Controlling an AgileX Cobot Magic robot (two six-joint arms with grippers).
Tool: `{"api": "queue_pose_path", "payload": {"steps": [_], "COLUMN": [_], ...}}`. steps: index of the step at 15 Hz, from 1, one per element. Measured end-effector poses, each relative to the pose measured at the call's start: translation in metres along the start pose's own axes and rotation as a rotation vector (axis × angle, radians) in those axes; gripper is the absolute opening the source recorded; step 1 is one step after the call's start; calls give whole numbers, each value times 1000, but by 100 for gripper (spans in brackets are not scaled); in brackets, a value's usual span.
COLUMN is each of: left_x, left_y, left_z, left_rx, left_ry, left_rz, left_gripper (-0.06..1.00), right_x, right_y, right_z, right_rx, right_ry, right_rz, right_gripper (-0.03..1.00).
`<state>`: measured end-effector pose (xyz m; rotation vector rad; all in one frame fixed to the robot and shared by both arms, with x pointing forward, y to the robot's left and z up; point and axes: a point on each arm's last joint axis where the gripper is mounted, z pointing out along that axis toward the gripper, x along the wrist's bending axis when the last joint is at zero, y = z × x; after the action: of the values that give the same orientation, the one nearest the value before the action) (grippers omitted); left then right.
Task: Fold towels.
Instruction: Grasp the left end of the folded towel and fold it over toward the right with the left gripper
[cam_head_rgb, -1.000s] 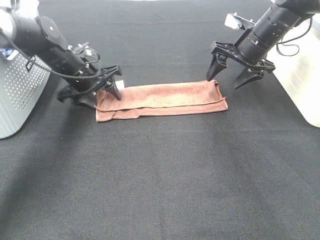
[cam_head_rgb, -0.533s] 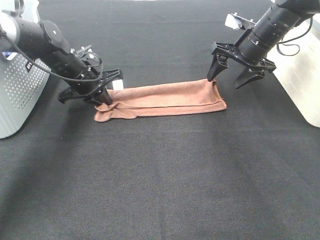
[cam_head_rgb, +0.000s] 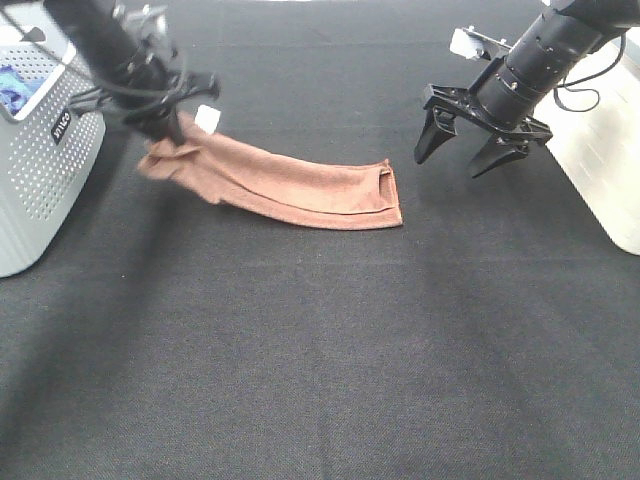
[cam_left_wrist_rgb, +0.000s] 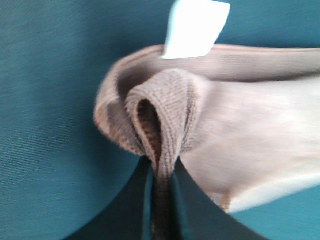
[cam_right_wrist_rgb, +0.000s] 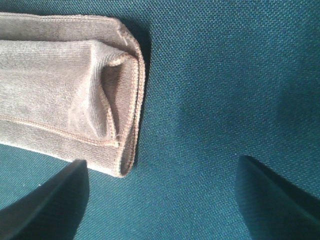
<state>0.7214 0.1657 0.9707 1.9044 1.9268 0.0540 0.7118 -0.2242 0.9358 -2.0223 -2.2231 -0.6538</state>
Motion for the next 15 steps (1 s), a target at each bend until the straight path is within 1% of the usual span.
{"api": "queue_pose_path", "payload": {"steps": [1,3,4,6,8,10,12,13,15], "left_x": [-14,-45,-58,-86,-106,-120,-127,-130,-137], "left_y": [1,-7,-12,-21,-27,-33,-39,-41,-44], "left_z": [-3,8,17,37,52,68,82,88,93], "left_rx": [-5,23,32,12,-31,-83,-97,-98,-104], "left_ry": [-57,-185,-228,-302,-342,-360,-366,-377,-412], "left_rz": [-13,-51,-63,-85,-93,-98,-109,-135,-198], "left_gripper": [5,5,5,5,5,5,7,12,35], "right_x": [0,1,1,3,3,3,3,3,3], "right_y": [0,-1,0,0,0,0,0,0,0], "right_z": [0,0,0,0,0,0,0,0,0], "right_rx": [2,6,5,1,1,0,0,0,0], "right_ry": [5,10,15,30,32,34,38,38,38], "right_rz": [3,6,10,21,22,23,26,26,38], "right_gripper": [76,76,76,76,76,76,76,76,76]}}
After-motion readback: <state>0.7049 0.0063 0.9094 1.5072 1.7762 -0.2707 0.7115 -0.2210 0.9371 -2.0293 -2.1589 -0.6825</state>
